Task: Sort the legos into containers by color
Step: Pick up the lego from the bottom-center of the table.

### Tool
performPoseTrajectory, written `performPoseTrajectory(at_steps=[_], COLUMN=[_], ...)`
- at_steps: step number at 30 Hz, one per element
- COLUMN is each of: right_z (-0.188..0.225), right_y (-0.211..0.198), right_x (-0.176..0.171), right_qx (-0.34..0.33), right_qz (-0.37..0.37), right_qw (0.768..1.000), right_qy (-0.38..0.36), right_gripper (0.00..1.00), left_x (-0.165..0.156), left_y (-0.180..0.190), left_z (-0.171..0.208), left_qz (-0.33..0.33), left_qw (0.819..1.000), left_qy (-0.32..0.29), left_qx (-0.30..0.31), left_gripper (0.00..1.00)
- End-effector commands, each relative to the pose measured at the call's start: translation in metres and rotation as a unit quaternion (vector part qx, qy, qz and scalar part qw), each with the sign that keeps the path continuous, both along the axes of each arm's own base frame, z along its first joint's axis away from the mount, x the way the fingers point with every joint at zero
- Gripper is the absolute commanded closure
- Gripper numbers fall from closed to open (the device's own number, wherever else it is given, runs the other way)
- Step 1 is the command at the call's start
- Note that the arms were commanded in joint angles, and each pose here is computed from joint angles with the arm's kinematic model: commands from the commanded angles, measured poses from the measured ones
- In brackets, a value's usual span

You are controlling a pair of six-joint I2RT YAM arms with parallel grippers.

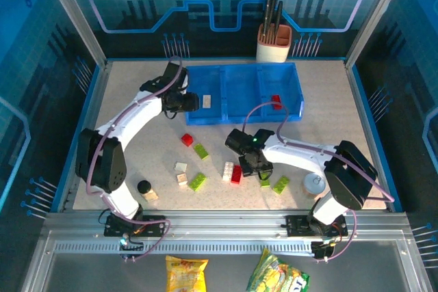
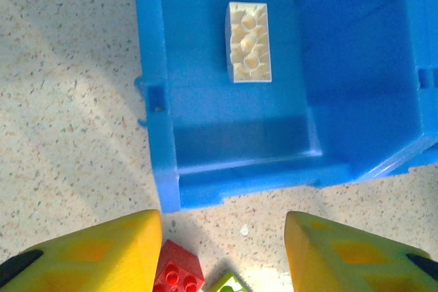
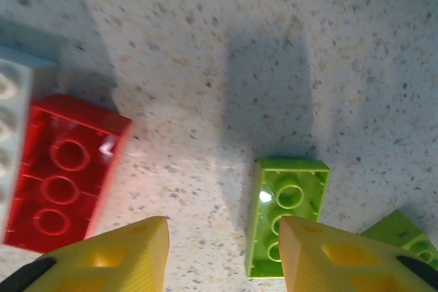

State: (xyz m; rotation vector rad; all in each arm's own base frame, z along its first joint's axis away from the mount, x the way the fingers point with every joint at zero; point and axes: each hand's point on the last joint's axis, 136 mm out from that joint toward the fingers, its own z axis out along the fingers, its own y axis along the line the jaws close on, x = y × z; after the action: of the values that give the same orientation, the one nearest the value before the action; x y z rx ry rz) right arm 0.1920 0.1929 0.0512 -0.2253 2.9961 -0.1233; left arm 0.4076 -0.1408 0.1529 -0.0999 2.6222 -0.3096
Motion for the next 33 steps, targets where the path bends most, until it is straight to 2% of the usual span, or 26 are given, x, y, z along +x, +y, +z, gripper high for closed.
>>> performPoseTrajectory(at_steps=[1, 12, 21, 33], right_z=[-0.008, -0.024, -0.034, -0.038], right_y=[-0.02, -0.04, -0.034, -0.037], right_x=[-0.011, -0.03, -0.036, -0.039], right_qx=[-0.022, -0.022, 0.001, -0.001], right_qz=[0.003, -0.006, -0.012, -0.014], right_qw=[0.999, 0.998, 0.997, 0.997], right_qy=[0.024, 0.051, 0.07, 0.074], right_gripper=[0.53, 0.52, 0.52, 0.57], left_x=[-0.008, -0.015, -0.016, -0.016], left_y=[0.001, 0.005, 0.004, 0.003], left_z=[0.011, 0.009, 0.008, 0.004], left_qz=[0.002, 0.006, 0.007, 0.009], left_qw=[1.0, 1.0, 1.0, 1.0], left_qy=[-0.015, -0.013, -0.01, -0.006], left_qx=[-0.019, -0.016, -0.018, -0.02], left_gripper=[0.48, 0.48, 0.48, 0.48])
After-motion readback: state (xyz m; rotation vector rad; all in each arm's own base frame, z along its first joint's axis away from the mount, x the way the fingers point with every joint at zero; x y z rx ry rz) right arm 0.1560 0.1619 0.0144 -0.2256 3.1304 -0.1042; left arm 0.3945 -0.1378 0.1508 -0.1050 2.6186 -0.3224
